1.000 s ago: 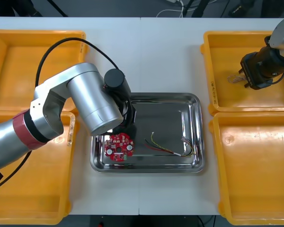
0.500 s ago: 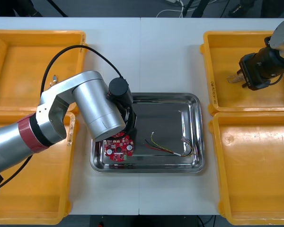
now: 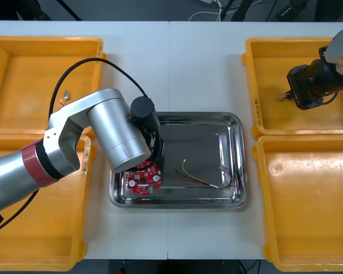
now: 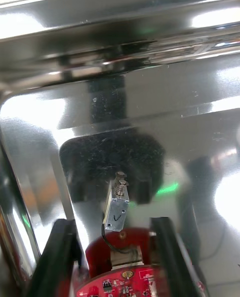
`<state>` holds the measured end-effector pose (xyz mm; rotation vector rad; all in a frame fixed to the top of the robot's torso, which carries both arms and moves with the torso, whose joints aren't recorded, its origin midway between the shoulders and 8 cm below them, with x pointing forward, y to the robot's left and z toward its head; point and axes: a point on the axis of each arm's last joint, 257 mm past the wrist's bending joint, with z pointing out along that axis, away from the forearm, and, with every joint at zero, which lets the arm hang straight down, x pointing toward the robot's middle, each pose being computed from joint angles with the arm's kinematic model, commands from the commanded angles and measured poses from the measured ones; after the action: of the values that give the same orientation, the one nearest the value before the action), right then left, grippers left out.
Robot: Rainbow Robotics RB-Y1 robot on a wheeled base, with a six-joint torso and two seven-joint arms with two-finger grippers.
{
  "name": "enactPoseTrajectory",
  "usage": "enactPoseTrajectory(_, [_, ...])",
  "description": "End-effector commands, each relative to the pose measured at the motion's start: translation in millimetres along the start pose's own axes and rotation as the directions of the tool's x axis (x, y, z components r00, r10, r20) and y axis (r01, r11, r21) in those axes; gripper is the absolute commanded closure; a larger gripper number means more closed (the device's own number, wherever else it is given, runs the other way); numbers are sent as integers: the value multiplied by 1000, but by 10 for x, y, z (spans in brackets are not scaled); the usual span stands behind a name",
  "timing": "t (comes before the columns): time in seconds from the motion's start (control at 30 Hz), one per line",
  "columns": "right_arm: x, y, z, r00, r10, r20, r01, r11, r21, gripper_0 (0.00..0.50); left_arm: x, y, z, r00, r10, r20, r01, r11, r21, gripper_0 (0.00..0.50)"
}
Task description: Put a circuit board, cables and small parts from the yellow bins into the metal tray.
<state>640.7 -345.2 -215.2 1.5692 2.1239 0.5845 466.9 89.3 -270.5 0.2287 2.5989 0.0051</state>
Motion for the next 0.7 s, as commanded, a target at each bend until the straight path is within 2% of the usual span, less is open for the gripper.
enactPoseTrajectory(0.03, [-17,-149,70,1000,23,8,-23,999,24,500,32,-165,5,1000,-11,8,10,999,32,0])
enactPoseTrajectory(0.2, [-72,-62,-38,1000,13,16,-13,1000,14,500,6,-170,0,1000,-13,16,12,999,34,0])
enactPoseTrajectory(0.5, [-81,-20,-466,999,-43,-4,43,997,71,500,-173,-116,-72,999,-21,48,19,999,36,0])
enactPoseTrajectory(0.6, [-67,3,-602,997,-73,-5,73,994,85,500,-301,-112,-161,998,-30,56,27,998,52,0])
enactPoseTrajectory(0.7, [-54,53,-746,994,-110,-3,110,990,89,500,-418,-74,-275,998,-21,53,18,999,49,0])
